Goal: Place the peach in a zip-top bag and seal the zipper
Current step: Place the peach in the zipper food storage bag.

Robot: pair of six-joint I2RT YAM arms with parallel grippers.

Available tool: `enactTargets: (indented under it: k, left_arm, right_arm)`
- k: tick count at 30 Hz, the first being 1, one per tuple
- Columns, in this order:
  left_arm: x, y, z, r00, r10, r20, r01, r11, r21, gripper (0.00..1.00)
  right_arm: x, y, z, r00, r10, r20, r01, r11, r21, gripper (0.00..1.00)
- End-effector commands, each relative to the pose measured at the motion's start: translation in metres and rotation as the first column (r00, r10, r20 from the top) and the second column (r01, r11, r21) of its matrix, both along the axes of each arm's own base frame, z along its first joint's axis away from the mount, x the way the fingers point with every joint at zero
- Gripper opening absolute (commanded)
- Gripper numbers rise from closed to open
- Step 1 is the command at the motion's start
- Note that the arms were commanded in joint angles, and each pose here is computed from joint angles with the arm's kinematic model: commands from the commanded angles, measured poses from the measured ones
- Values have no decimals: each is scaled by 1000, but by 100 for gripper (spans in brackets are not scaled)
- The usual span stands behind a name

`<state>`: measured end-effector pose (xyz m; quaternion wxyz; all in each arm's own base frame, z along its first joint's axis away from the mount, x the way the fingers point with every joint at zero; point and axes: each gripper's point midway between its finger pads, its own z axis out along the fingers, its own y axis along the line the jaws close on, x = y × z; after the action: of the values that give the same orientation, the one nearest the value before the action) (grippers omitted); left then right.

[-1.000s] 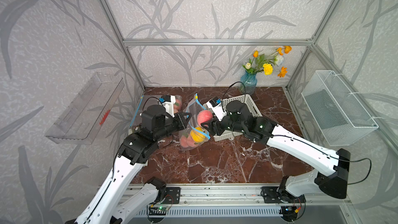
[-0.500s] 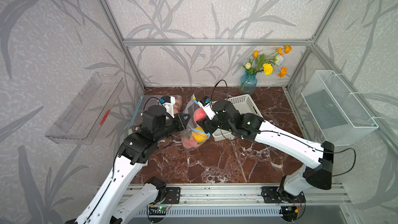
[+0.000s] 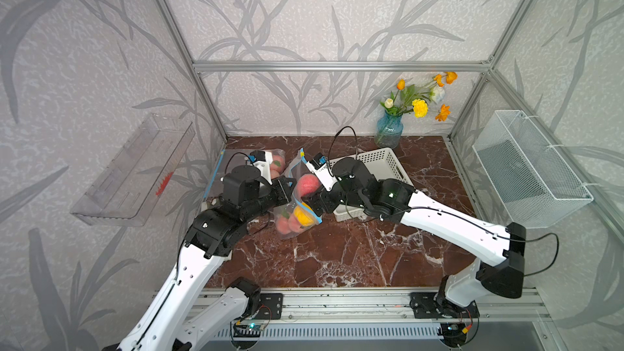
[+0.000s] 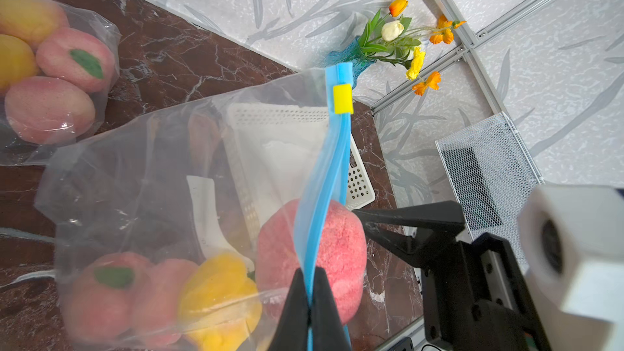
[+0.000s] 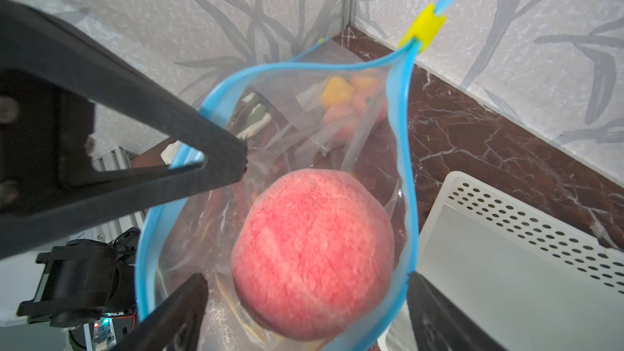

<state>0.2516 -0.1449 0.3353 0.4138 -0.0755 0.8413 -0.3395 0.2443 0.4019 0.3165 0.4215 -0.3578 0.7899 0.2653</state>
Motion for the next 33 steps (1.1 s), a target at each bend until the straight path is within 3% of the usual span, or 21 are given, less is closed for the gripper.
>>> enactTargets:
  k: [1, 13, 22, 28, 33]
  left_arm:
    - [-1, 5, 0, 1000, 18, 16, -18, 1000, 10, 0]
    - [0, 5, 4, 999, 25, 24, -25, 1000, -6, 0]
    - [-1, 0, 9, 999, -4, 40, 5, 1000, -27, 0]
    - [-4, -5, 14, 998, -31, 60, 34, 998, -50, 0]
    - [-3, -2, 15, 998, -17, 57, 19, 999, -38, 0]
  right_arm:
    - [-10, -7, 30, 1000, 6, 20, -8, 995, 99, 93]
    - [-16, -47, 5, 996, -93, -13, 94, 991, 98, 94]
    - [0, -39, -5, 985, -165, -44, 168, 982, 85, 91]
    - [27, -27, -27, 958, -280, -60, 280, 960, -5, 90]
    - [27, -19, -17, 964, -255, -73, 257, 966, 24, 91]
